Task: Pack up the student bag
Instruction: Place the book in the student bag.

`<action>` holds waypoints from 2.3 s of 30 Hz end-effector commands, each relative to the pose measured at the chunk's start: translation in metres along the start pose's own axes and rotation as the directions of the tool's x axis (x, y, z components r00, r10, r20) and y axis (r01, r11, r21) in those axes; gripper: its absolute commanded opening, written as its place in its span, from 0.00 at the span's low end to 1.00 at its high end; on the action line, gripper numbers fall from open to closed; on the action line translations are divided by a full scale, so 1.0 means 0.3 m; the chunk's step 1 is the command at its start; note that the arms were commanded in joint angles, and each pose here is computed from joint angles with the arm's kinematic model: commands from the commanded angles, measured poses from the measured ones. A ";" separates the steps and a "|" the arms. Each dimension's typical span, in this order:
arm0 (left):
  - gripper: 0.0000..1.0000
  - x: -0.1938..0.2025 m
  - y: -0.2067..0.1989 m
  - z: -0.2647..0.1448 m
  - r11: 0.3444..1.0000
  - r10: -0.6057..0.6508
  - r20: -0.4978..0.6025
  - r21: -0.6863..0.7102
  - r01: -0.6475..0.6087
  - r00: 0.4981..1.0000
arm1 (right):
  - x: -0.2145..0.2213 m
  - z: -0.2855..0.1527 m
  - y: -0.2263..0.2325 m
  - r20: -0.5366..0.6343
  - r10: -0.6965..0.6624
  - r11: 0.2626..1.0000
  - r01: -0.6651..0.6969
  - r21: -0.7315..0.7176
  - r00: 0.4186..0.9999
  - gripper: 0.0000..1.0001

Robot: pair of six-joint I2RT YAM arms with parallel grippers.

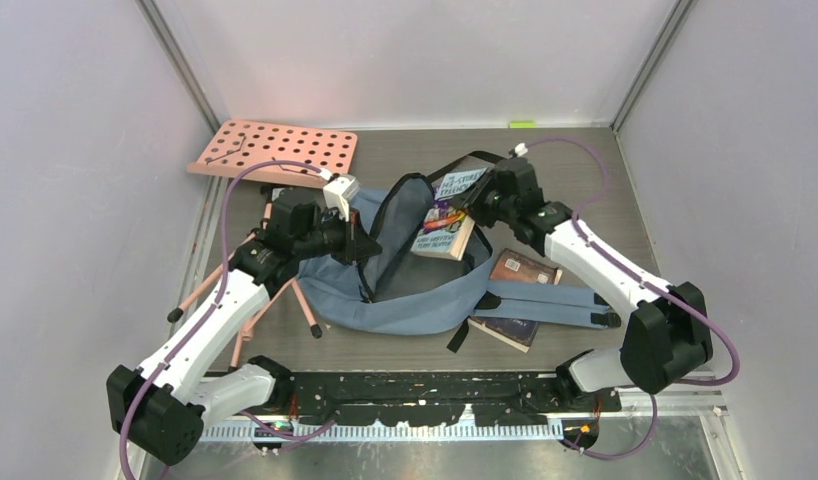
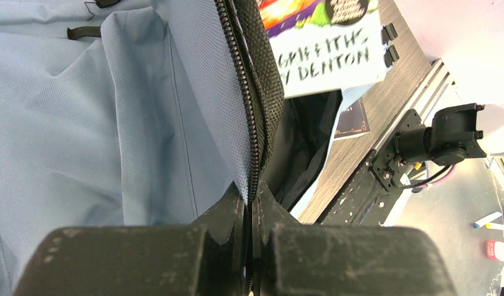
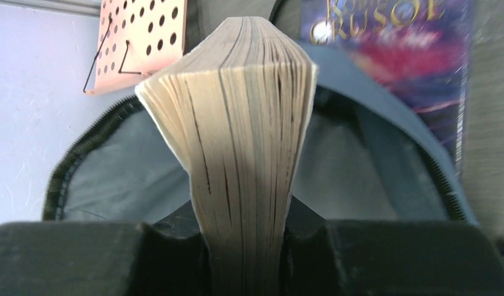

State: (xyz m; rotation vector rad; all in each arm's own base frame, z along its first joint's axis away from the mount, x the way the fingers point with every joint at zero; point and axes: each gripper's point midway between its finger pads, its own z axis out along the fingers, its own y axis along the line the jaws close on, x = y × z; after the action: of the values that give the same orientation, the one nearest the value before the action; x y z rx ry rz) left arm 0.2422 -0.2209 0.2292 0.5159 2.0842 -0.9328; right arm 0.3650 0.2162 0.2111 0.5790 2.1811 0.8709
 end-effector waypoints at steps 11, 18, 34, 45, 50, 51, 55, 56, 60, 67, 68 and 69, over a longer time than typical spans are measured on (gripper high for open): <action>0.00 -0.087 -0.057 -0.025 0.996 0.058 0.104 0.069 -0.065 0.993 | 0.209 0.032 0.087 0.112 0.181 0.983 -0.176 -0.057 0.977 0.01; 0.00 -0.097 -0.090 -0.033 0.989 0.073 0.127 0.118 -0.088 0.989 | 0.264 0.078 0.093 0.107 0.279 0.958 -0.268 -0.103 0.954 0.01; 0.00 -0.102 -0.116 -0.028 0.981 0.076 0.135 0.169 -0.098 0.988 | 0.303 0.229 0.164 0.064 0.413 0.855 -0.363 -0.370 0.909 0.01; 0.00 -0.097 -0.109 -0.023 0.982 0.072 0.128 0.163 -0.093 0.989 | 0.408 0.375 -0.058 0.119 0.140 0.990 -0.140 -0.007 0.983 0.33; 0.00 -0.098 -0.107 -0.024 0.983 0.075 0.129 0.158 -0.095 0.989 | 0.392 0.350 -0.099 0.123 0.033 0.995 -0.045 0.094 0.992 0.55; 0.00 -0.098 -0.107 -0.024 0.983 0.075 0.129 0.158 -0.095 0.989 | 0.400 0.342 -0.130 0.109 -0.003 0.991 -0.012 0.137 0.994 0.60; 0.00 -0.099 -0.108 -0.025 0.983 0.076 0.131 0.158 -0.097 0.988 | 0.369 0.303 -0.195 0.146 -0.054 0.975 0.020 0.221 0.988 0.67; 0.00 -0.098 -0.108 -0.025 0.983 0.075 0.130 0.158 -0.096 0.989 | 0.366 0.289 -0.207 0.151 -0.056 0.974 0.021 0.226 0.987 0.67; 0.00 -0.099 -0.108 -0.025 0.983 0.075 0.130 0.158 -0.096 0.989 | 0.360 0.261 -0.225 0.161 -0.073 0.975 0.036 0.221 0.984 0.61; 0.00 -0.101 -0.111 -0.026 0.982 0.077 0.132 0.163 -0.099 0.988 | 0.451 0.305 -0.187 0.024 -0.148 0.982 0.144 0.123 0.989 0.39; 0.00 -0.100 -0.111 -0.025 0.982 0.077 0.131 0.164 -0.098 0.988 | 0.460 0.327 -0.170 0.011 -0.169 0.981 0.167 0.102 0.986 0.36; 0.00 -0.100 -0.112 -0.025 0.981 0.076 0.129 0.166 -0.097 0.989 | 0.485 0.334 -0.155 -0.026 -0.180 0.981 0.182 0.073 0.983 0.35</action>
State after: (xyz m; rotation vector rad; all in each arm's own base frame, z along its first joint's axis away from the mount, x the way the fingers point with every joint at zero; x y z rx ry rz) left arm 0.2325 -0.2326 0.2427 0.5883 1.9909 -1.0405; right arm 0.3400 0.2883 0.0618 0.5734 2.2082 0.6147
